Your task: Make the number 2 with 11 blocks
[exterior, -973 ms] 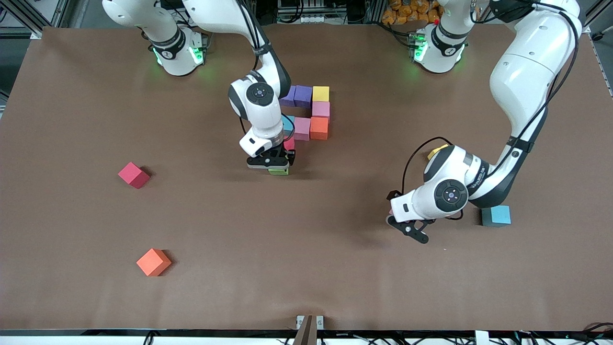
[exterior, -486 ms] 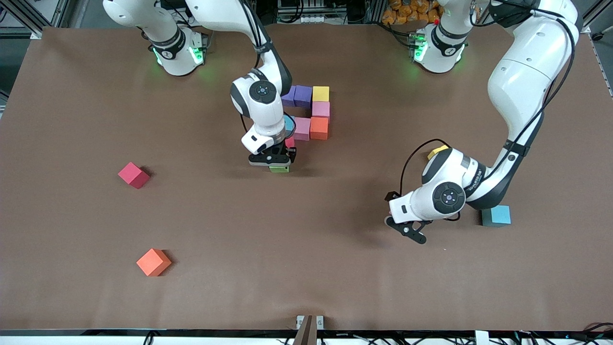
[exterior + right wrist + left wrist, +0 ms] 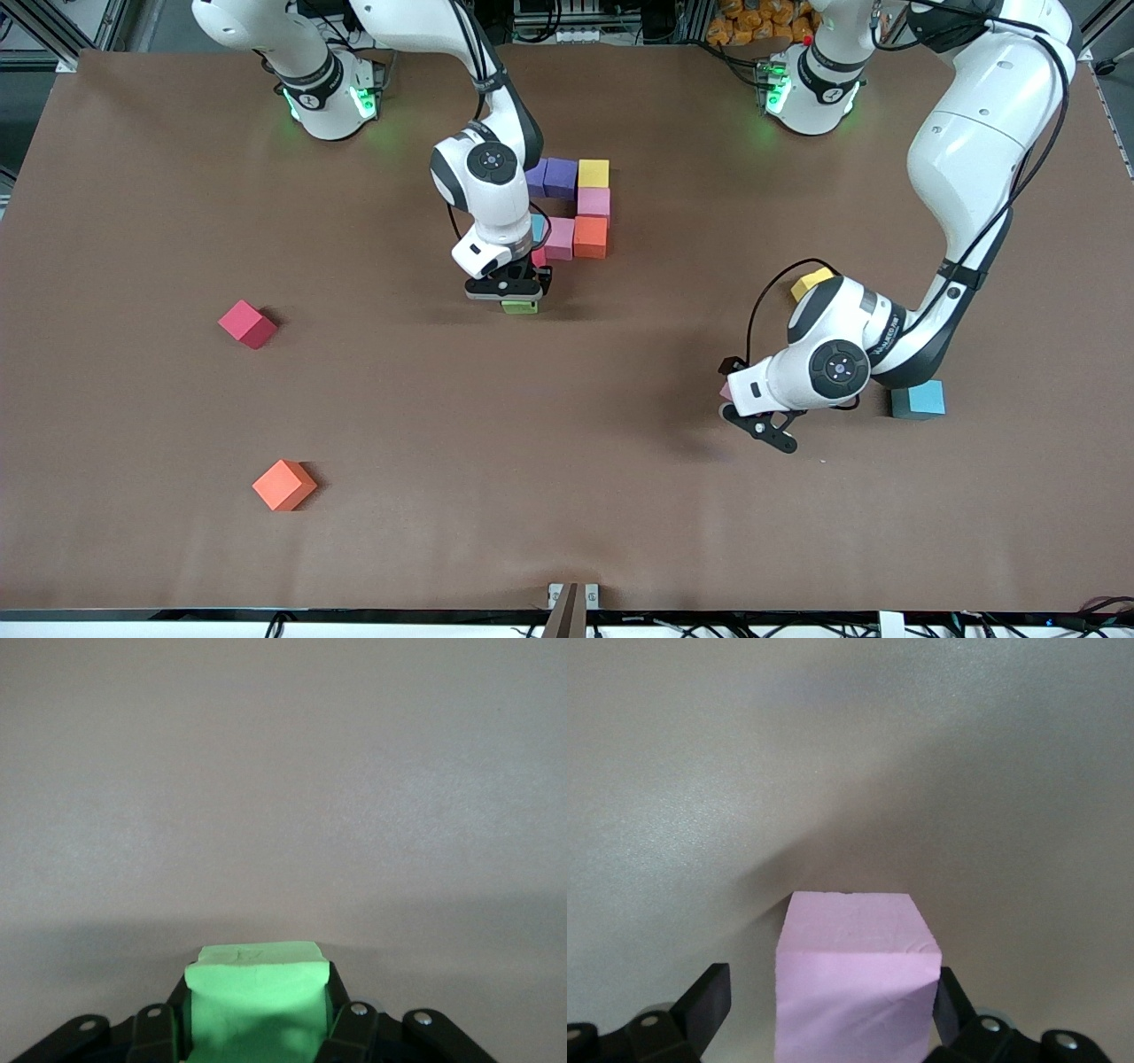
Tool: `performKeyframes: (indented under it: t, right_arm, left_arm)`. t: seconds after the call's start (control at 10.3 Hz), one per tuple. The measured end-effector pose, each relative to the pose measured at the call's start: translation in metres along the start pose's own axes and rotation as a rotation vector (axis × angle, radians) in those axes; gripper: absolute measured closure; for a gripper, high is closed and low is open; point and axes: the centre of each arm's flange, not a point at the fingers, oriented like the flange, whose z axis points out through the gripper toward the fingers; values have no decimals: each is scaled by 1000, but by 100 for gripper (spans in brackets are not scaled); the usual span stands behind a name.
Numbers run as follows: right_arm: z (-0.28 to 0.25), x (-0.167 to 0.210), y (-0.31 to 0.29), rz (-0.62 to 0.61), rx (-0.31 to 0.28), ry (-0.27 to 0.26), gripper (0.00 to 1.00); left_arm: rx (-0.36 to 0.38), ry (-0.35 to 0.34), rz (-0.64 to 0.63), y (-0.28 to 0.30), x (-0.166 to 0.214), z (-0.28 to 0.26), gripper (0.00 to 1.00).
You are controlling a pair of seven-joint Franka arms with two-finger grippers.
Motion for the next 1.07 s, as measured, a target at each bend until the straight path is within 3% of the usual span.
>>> performKeyframes:
  t: [0.68, 0.78, 0.88, 0.97, 1.07]
  right_arm:
    - [-2, -14, -2, -14, 5, 7, 44]
    - [4, -19, 2, -13, -13, -12, 35]
    - [13, -25, 9, -5, -35, -27, 19]
    - [17, -25, 14, 5, -45, -28, 6]
    - [14, -19, 16, 15, -43, -20, 0]
  left_arm:
    - [0, -5, 1, 1, -1, 2, 7]
    - [0, -4, 1, 1, -1, 1, 7]
    - [0, -3, 0, 1, -1, 0, 10]
    - [1, -2, 1, 1, -1, 0, 22]
    - [0, -1, 2, 2, 0, -1, 24]
